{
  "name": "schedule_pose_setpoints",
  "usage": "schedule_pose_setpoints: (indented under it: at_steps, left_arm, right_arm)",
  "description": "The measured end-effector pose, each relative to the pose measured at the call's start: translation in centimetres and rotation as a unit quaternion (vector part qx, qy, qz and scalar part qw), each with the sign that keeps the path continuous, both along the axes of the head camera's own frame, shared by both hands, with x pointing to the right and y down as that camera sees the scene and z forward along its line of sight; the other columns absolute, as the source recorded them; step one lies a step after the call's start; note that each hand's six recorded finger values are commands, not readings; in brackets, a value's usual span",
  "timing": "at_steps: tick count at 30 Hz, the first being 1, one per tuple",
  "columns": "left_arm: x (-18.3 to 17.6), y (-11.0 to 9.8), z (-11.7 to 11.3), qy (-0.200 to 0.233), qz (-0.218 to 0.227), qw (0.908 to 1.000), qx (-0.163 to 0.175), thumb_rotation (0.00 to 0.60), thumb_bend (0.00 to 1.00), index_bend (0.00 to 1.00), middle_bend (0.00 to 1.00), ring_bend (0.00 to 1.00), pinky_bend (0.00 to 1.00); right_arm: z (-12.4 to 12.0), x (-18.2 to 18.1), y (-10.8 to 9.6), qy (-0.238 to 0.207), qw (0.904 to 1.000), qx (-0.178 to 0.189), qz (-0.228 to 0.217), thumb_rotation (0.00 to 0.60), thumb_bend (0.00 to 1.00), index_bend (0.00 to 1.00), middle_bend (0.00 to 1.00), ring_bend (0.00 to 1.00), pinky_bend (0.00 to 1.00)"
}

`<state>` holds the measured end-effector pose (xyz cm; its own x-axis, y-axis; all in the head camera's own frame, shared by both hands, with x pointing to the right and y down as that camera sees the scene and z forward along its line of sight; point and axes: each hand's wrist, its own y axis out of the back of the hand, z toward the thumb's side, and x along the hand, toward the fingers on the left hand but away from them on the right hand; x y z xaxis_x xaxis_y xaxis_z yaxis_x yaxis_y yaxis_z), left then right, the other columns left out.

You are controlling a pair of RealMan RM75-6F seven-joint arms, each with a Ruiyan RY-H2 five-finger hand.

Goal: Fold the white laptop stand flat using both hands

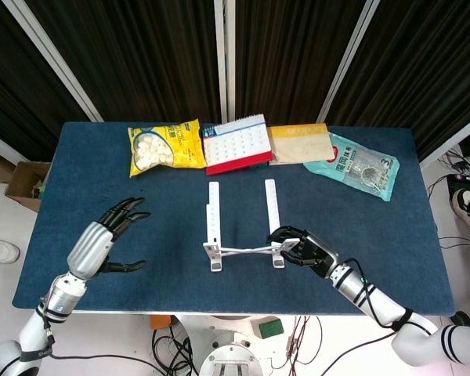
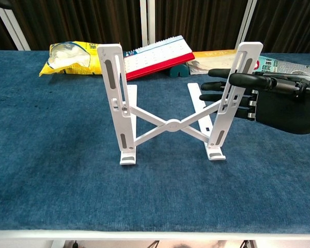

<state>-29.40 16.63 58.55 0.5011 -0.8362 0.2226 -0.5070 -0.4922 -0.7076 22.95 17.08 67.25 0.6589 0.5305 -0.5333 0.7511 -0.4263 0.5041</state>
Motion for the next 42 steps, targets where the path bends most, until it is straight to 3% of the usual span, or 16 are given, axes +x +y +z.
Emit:
schedule_pose_setpoints:
  at_steps: [6, 14, 25, 33, 37, 42]
  left_arm:
    - [3.9, -1.0, 1.2, 0.091, 0.038, 0.9933, -0.060, 0.600, 0.00, 0.17, 0.06, 0.04, 0.15]
    - [9.6, -1.6, 3.2, 0.196, 0.080, 0.9685, -0.130, 0.600, 0.00, 0.17, 0.06, 0.04, 0.17]
    - [12.6, -1.3, 6.1, 0.220, 0.082, 0.9565, -0.174, 0.600, 0.00, 0.17, 0.06, 0.04, 0.22]
    - [12.8, 0.3, 8.7, 0.223, 0.061, 0.9439, -0.235, 0.600, 0.00, 0.17, 0.06, 0.04, 0.25]
    - [12.7, 1.2, 9.6, 0.236, 0.047, 0.9308, -0.275, 0.600, 0.00, 0.17, 0.06, 0.04, 0.26]
    - [12.6, 3.3, 10.9, 0.249, 0.037, 0.9074, -0.337, 0.600, 0.00, 0.17, 0.06, 0.04, 0.26]
  right_arm:
    - [-1.1, 1.2, -0.3, 0.044, 0.9961, 0.069, -0.034, 0.600, 0.33, 0.34, 0.34, 0.15, 0.10]
    - [-1.1, 2.5, 1.2, 0.060, 0.9944, 0.077, -0.040, 0.600, 0.33, 0.34, 0.34, 0.15, 0.10]
    - [-0.8, 3.0, 1.7, 0.059, 0.9951, 0.071, -0.035, 0.600, 0.33, 0.34, 0.34, 0.15, 0.10]
    - [-0.8, 3.1, 1.2, 0.061, 0.9949, 0.074, -0.030, 0.600, 0.33, 0.34, 0.34, 0.15, 0.10]
    - [-0.9, 3.1, 1.0, 0.059, 0.9953, 0.072, -0.026, 0.600, 0.33, 0.34, 0.34, 0.15, 0.10]
    - [-0.8, 3.0, 0.6, 0.058, 0.9954, 0.073, -0.019, 0.600, 0.33, 0.34, 0.34, 0.15, 0.10]
